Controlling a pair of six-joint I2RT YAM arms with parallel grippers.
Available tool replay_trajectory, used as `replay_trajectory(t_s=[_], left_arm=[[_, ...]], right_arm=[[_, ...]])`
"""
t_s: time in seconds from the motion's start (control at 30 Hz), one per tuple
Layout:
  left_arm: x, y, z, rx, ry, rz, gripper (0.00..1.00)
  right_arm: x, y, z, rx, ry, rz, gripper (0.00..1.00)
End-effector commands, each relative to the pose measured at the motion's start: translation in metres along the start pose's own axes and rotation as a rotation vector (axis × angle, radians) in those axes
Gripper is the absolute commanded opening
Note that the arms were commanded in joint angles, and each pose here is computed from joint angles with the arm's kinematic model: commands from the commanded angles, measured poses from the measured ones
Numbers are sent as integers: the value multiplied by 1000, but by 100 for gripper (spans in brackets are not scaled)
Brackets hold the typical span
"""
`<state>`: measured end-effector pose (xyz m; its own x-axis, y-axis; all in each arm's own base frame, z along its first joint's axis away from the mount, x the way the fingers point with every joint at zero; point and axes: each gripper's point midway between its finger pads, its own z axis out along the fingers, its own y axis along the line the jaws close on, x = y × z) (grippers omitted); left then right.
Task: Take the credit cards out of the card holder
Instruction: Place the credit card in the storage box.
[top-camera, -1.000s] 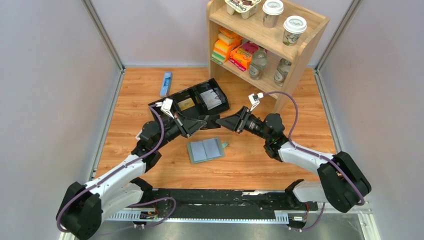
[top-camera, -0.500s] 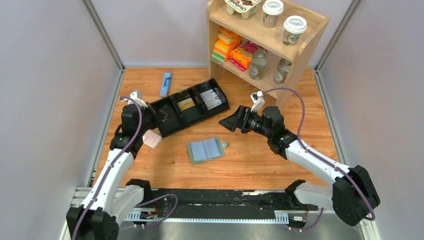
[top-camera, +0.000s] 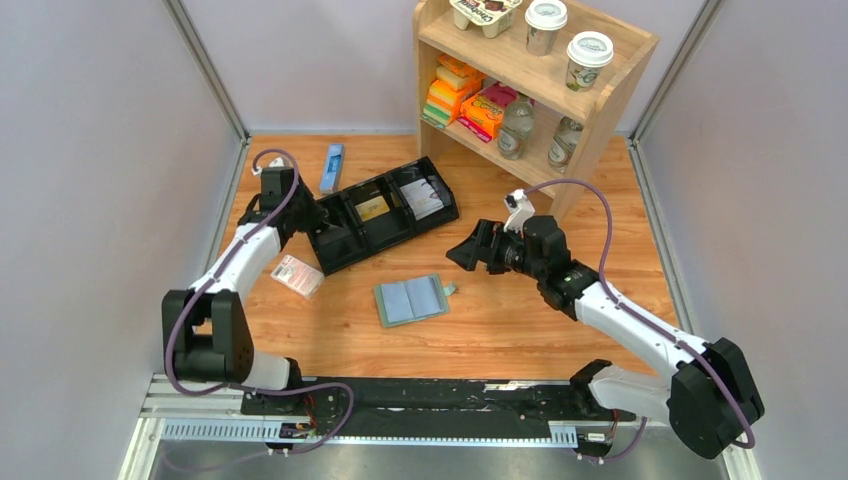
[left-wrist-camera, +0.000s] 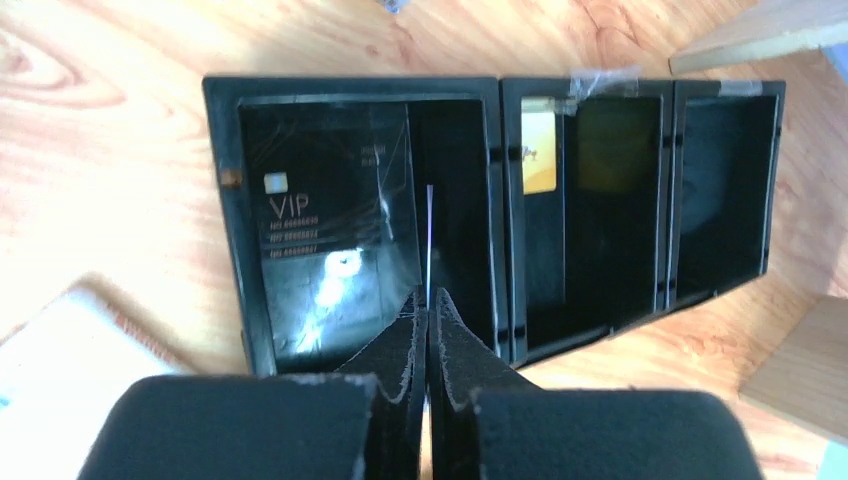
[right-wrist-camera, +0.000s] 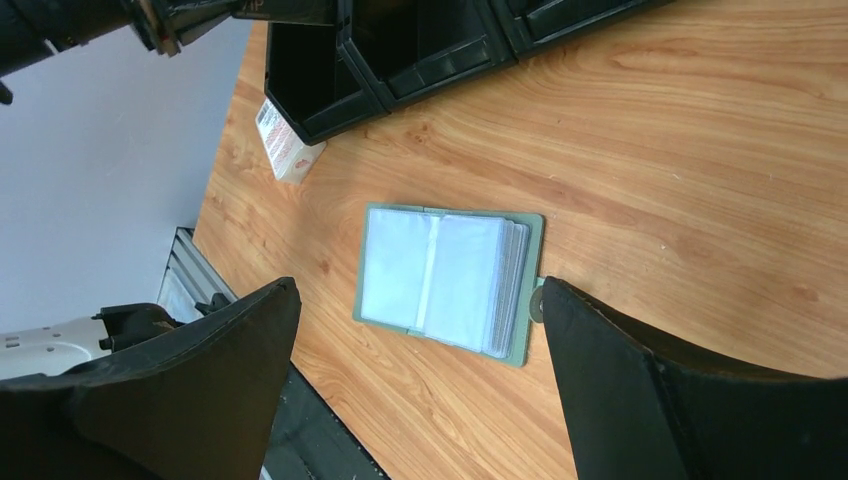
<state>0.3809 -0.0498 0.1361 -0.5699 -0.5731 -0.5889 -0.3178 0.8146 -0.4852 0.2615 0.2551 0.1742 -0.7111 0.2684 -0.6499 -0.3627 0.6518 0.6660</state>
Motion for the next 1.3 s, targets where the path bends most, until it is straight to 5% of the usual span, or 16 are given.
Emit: replay_trajectory(t_s=[0.0,0.73,1.27], left_arm=[[-24,-6,16,-17,-40,18,0],[1,12,68,-75,104,73,1],[-27,-1,32,-86,35,157,52]], right_arm=[[-18,9,-7,-8,-58,-51,94],[-19,10,-9,-8,-51,-71,95],[-17,-1,-10,55,-24,-103,95]])
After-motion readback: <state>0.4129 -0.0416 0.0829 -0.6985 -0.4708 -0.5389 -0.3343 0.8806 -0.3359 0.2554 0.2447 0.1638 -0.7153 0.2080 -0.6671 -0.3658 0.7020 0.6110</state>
